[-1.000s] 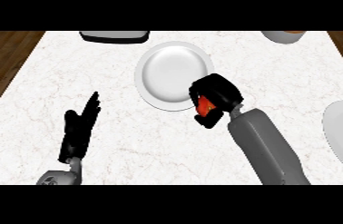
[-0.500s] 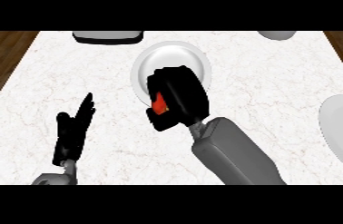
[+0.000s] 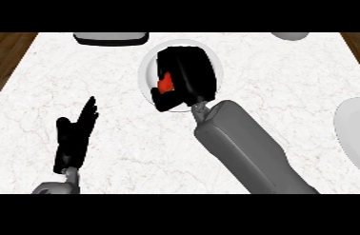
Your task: Pick the tomato from the plate and place it in the plate
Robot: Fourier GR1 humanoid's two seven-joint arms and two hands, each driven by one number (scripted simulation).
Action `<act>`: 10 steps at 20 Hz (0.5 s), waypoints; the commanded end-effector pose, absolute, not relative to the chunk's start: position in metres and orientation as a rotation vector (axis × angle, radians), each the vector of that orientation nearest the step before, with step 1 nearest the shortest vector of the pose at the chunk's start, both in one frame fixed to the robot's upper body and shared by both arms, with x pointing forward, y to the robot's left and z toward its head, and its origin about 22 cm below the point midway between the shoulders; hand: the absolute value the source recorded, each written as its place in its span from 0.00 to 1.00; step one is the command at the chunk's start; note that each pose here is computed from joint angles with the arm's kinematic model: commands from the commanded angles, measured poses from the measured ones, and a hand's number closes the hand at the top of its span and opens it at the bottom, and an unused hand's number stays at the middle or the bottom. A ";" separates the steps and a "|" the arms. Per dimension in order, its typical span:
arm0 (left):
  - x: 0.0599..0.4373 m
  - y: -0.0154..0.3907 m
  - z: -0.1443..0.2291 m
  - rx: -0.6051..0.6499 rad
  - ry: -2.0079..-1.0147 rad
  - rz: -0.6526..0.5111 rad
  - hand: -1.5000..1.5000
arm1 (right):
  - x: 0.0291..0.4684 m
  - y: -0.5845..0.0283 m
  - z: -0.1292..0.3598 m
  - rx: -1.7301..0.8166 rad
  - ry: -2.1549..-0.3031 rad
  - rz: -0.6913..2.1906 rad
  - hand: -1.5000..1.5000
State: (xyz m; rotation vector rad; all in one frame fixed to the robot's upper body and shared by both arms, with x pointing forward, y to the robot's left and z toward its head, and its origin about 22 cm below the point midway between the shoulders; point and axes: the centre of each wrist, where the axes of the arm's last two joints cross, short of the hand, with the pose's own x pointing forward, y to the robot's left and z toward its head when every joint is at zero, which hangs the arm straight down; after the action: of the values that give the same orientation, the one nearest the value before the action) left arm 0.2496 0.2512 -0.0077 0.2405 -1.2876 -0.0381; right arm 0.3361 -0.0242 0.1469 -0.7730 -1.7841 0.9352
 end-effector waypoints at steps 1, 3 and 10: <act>0.244 0.251 -0.010 0.238 -1.279 -0.019 0.50 | 0.352 -0.039 0.136 -0.793 -1.726 0.930 1.00; 0.255 0.244 -0.014 0.252 -1.293 -0.025 0.50 | 0.382 -0.054 0.126 -0.792 -1.719 0.938 1.00; 0.249 0.231 -0.002 0.228 -1.312 -0.041 0.50 | 0.406 -0.065 0.098 -0.771 -1.558 1.036 1.00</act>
State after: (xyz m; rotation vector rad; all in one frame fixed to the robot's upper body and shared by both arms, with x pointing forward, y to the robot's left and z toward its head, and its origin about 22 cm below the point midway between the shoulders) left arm 0.2509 0.2461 -0.0063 0.2421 -1.2937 -0.0427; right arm 0.3904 -0.0572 0.1136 -0.8045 -1.6371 0.9992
